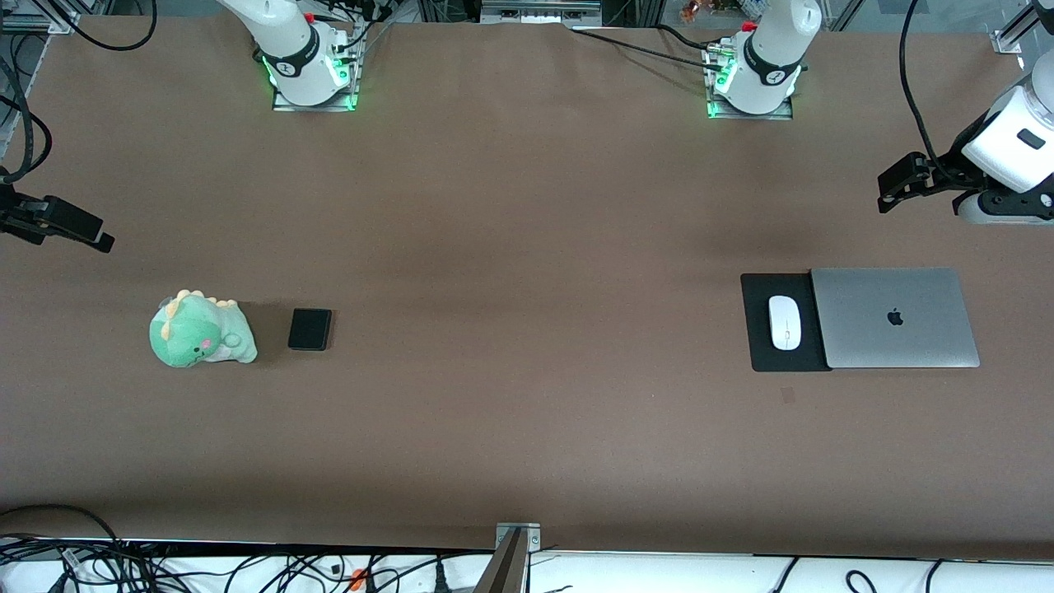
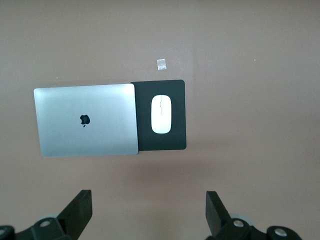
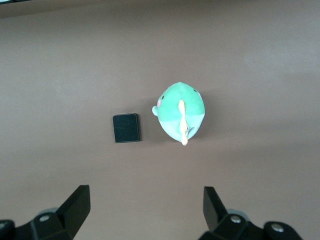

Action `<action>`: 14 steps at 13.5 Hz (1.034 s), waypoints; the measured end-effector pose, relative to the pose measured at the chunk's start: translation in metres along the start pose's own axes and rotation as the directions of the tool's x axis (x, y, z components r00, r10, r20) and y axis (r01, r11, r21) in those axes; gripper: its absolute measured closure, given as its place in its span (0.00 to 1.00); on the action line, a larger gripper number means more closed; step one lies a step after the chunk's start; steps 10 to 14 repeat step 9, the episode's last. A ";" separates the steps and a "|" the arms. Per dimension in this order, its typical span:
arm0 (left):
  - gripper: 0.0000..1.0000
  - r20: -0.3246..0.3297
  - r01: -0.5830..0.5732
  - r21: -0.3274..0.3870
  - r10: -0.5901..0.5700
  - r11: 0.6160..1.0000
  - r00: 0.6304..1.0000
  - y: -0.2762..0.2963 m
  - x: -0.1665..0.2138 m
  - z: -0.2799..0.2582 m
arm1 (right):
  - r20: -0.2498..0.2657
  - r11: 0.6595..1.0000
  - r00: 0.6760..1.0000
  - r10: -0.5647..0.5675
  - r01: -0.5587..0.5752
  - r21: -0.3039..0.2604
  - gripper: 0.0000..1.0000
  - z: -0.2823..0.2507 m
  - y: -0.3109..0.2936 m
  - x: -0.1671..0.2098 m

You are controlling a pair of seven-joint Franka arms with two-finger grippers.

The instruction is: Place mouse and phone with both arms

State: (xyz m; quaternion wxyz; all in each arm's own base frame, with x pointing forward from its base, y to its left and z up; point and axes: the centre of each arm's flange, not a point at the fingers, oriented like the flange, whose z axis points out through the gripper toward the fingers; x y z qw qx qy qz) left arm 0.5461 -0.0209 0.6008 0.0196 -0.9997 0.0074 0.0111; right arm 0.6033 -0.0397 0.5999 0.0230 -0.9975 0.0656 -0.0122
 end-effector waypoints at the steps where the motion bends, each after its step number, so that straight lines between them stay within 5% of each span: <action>1: 0.00 0.000 0.001 0.000 -0.001 1.000 1.000 0.000 0.000 0.000 | 0.001 1.000 1.000 0.000 0.000 0.000 0.00 0.001 0.000 0.000; 14: 0.00 0.000 0.001 0.000 -0.001 1.000 1.000 -0.001 0.000 0.000 | 0.007 1.000 1.000 -0.010 0.010 0.000 0.00 0.005 -0.007 0.001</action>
